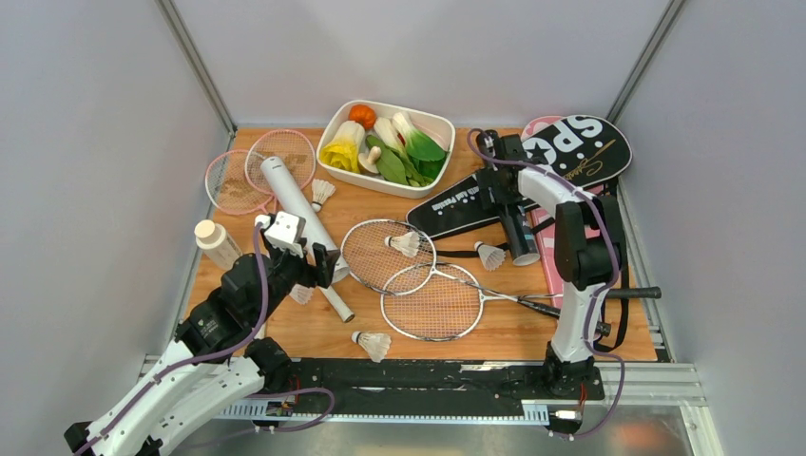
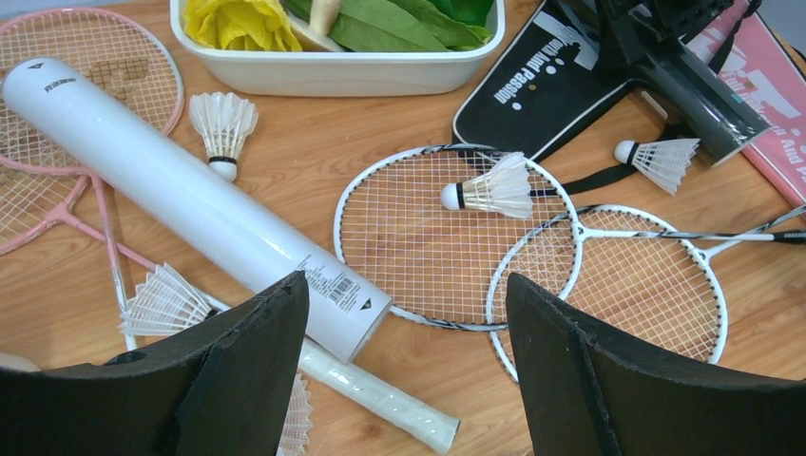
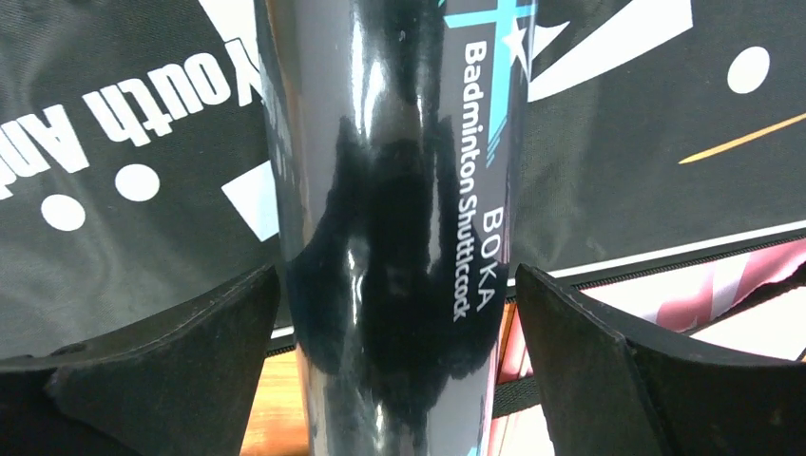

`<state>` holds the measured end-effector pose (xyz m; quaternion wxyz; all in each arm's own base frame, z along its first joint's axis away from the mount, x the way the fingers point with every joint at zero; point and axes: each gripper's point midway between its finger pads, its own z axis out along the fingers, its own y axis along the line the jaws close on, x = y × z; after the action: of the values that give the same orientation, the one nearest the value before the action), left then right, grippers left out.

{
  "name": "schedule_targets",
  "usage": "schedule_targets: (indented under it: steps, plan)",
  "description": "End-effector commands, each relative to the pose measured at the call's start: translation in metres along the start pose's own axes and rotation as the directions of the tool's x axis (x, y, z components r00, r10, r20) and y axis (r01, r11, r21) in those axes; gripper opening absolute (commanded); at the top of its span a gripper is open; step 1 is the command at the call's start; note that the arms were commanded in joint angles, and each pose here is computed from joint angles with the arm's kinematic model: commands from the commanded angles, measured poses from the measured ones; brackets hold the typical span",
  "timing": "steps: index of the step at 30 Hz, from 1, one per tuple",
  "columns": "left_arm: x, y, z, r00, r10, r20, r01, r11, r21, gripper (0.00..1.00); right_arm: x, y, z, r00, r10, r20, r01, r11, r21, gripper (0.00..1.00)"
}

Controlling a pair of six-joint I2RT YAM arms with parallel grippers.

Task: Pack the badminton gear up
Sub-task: Pick up the shuttle tube at the center of the board.

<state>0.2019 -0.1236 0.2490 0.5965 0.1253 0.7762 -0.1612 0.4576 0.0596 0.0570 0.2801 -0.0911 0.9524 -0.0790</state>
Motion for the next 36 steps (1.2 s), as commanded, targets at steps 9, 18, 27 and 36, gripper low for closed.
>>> schedule_targets:
  steps: [9,18,27,36]
  plan:
    - [-0.007,-0.004,0.000,1.000,-0.004,0.031,0.003,1.000,0.019,0.81,-0.017,-0.013,0.010,0.999,-0.045,0.015,0.044,0.999,0.014,0.76]
    - [-0.025,-0.018,-0.009,0.990,-0.139,0.012,0.138,0.988,0.065,0.81,-0.085,-0.024,-0.090,0.967,-0.001,0.256,-0.006,1.000,0.029,0.53]
    - [-0.092,-0.030,-0.015,0.996,-0.088,0.010,0.087,0.993,0.086,0.71,-0.083,0.079,-0.202,0.791,-0.294,0.536,0.396,0.915,-0.082,0.54]
    - [-0.177,-0.063,-0.049,0.994,-0.108,0.024,0.099,0.965,0.242,0.63,-0.014,0.165,-0.308,0.383,-0.334,0.861,0.786,0.607,-0.114,0.49]
